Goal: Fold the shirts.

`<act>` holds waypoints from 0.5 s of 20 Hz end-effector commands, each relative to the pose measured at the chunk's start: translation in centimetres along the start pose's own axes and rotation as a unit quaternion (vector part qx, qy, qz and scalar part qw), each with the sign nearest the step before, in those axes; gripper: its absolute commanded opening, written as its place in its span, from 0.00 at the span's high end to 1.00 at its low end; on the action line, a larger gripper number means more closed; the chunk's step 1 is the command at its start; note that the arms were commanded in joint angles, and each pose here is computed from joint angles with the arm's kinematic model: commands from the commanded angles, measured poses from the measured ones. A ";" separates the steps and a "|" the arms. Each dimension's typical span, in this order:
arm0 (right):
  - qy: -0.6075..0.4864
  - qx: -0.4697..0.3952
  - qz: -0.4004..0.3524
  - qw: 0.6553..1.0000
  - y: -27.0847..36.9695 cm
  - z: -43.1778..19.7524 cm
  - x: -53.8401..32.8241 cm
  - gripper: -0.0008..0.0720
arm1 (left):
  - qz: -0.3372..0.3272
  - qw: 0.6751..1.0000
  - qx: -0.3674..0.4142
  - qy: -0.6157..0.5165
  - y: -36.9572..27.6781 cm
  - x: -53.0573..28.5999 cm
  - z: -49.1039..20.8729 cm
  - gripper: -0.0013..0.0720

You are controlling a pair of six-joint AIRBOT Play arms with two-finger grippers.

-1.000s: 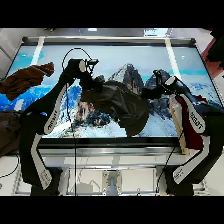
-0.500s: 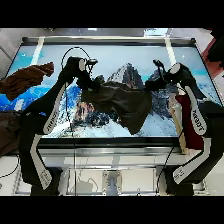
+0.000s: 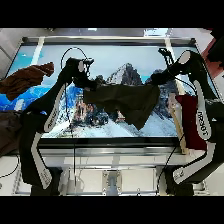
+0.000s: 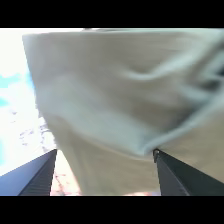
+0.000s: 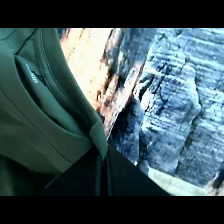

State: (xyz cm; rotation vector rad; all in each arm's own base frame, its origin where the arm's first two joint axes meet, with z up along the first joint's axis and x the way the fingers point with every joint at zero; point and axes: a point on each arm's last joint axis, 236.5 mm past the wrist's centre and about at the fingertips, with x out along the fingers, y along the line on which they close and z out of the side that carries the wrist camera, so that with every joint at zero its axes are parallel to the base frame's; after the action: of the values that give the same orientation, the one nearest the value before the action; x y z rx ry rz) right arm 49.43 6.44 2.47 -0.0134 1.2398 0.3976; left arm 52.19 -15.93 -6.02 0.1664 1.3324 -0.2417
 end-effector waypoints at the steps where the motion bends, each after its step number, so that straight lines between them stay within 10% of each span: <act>1: 0.015 0.004 0.002 1.000 0.2 -0.7 -0.3 0.95 | -0.041 0.994 -0.099 0.001 2.7 0.7 0.1 0.02; 6: 0.006 0.012 0.023 1.000 1.2 -0.3 -0.3 0.95 | -0.288 0.932 -0.222 -0.006 2.0 -1.9 1.7 0.02; 10: 0.002 0.019 0.032 0.999 1.6 0.0 -0.3 0.95 | -0.329 0.920 -0.195 0.081 1.3 -0.2 -2.6 0.02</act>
State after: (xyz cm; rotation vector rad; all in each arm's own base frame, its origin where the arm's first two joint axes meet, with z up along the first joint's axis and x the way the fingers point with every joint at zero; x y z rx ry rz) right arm 48.83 7.33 2.83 0.0347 1.2579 0.4171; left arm 51.97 -13.55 -6.31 -0.5387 1.4636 -0.4149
